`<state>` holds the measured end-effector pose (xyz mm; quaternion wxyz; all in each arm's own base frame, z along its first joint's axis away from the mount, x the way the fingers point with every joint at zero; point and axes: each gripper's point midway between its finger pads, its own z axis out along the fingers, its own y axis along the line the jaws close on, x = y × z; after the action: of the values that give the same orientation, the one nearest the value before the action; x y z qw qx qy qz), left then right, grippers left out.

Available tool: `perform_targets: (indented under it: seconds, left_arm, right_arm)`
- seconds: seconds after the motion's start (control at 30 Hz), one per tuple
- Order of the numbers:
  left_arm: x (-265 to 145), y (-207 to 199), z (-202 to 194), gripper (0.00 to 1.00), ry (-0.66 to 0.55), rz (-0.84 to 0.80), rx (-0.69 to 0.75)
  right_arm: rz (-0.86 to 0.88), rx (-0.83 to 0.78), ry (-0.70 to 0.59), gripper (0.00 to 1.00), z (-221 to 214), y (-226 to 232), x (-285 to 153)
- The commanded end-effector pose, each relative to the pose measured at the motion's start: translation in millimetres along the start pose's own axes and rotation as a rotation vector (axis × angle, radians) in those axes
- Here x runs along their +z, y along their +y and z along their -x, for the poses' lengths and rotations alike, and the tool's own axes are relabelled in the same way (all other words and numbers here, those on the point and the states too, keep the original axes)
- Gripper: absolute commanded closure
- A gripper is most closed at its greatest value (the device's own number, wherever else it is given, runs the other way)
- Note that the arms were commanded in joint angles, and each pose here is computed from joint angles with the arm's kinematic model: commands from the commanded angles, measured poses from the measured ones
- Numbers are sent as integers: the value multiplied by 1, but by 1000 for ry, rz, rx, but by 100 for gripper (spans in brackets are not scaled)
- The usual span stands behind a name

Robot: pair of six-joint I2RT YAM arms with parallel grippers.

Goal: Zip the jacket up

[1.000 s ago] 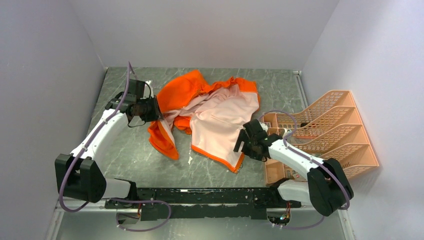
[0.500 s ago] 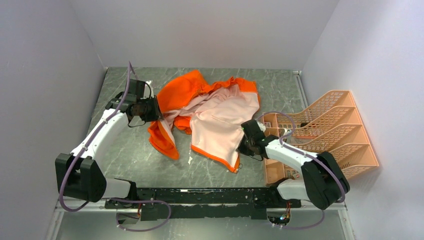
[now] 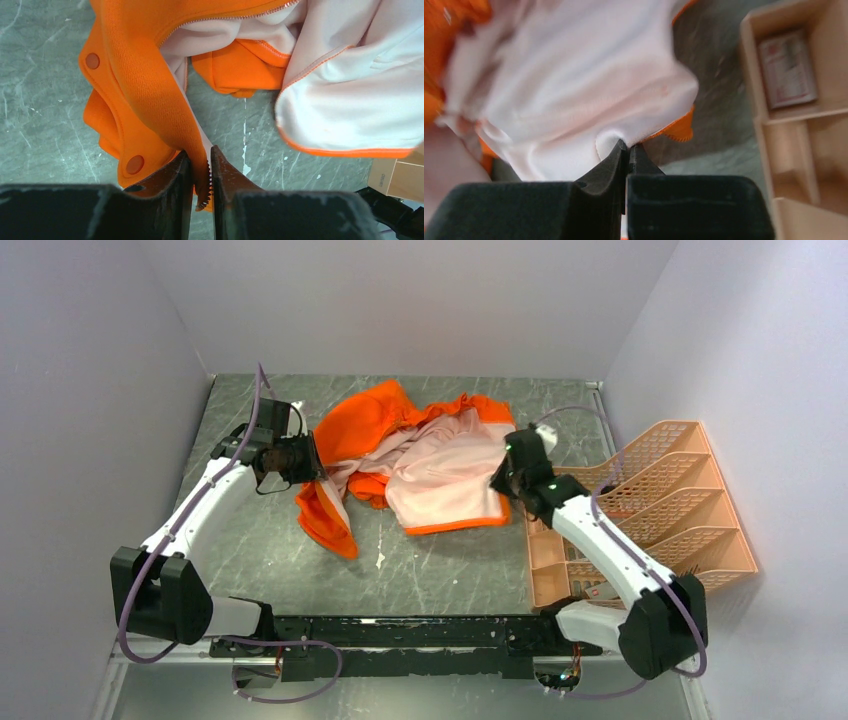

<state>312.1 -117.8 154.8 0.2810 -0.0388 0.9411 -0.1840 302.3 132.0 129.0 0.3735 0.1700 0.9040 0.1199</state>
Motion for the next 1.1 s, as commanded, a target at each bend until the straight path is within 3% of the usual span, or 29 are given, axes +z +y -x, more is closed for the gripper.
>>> perform_targets:
  seconds: [0.0, 0.17, 0.33, 0.47, 0.6, 0.7, 0.8, 0.97, 1.07]
  left_arm:
    - [-7, -3, 16, 77, -60, -13, 15]
    - [-9, -5, 15, 77, -63, -21, 18]
    - [-11, -5, 14, 76, -68, -27, 21]
    - [-14, -8, 12, 77, -68, -36, 29]
    - [-17, -11, 11, 76, -74, -34, 43]
    - [-17, -13, 11, 75, -76, -33, 49]
    - [-16, -14, 10, 75, -67, -29, 56]
    - [-14, -14, 5, 74, -53, -21, 62]
    - [-13, -13, 3, 74, -47, -18, 67]
  right_arm:
    - [-135, -21, -183, 100, 75, -38, -34]
    - [-335, 52, -405, 100, 145, -92, -90]
    - [-451, 84, -538, 100, 175, -125, -137]
    - [-366, 27, -533, 100, 186, -107, -137]
    - [-84, -63, -457, 100, 184, -50, -118]
    - [18, -240, -297, 100, 143, 14, -85]
    - [24, -517, -142, 100, 68, 79, -53]
    - [30, -846, 166, 100, -57, 111, -8]
    - [50, -929, 284, 100, -107, 111, 3]
